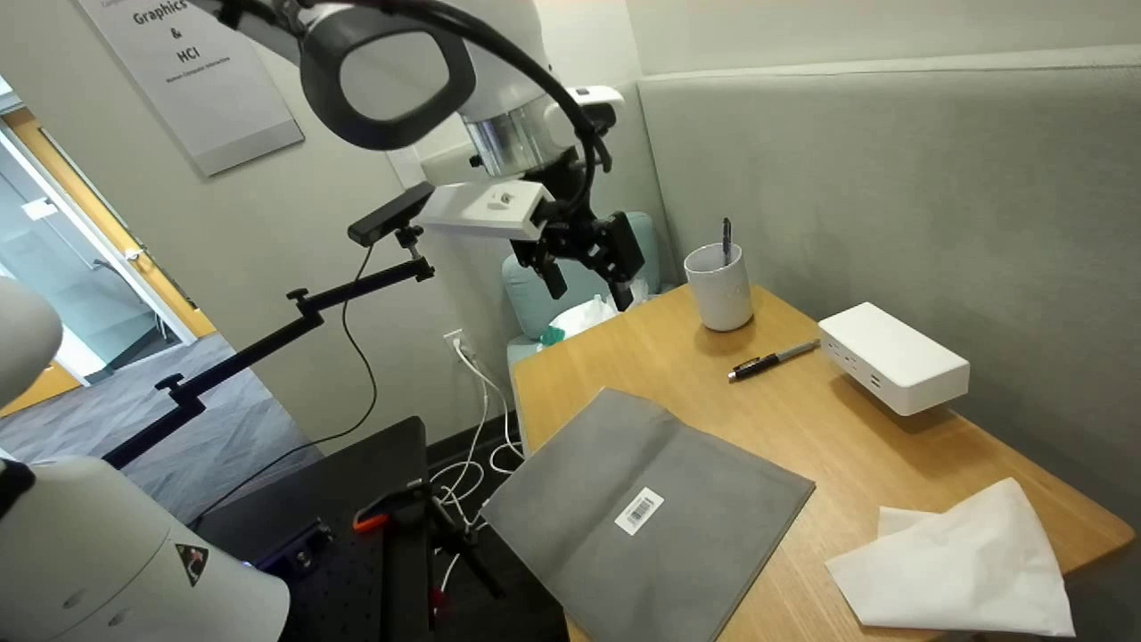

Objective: Pick up one pen from the table and put it in the white cup. Open the grey object on the table.

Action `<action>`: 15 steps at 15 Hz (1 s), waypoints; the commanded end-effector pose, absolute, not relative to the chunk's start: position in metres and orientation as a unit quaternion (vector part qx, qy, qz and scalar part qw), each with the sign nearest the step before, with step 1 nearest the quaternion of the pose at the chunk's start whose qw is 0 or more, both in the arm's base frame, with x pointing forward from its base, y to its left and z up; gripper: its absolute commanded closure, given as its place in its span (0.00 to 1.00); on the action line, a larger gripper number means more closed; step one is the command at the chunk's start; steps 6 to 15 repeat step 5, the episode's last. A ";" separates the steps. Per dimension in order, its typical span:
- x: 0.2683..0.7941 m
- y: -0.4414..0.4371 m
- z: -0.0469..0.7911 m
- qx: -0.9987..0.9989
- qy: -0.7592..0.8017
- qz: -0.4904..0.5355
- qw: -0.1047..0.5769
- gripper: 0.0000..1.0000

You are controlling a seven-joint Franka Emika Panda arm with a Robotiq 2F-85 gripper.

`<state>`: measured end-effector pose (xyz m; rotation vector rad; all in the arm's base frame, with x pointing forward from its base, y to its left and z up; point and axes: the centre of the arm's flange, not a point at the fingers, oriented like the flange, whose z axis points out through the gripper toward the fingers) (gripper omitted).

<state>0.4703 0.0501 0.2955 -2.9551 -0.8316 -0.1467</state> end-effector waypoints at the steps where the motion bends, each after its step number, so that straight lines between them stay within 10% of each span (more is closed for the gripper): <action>1: 0.467 0.042 0.324 -0.961 -0.274 -0.035 0.026 0.00; 15: 0.468 0.040 0.332 -0.960 -0.279 -0.032 0.022 0.00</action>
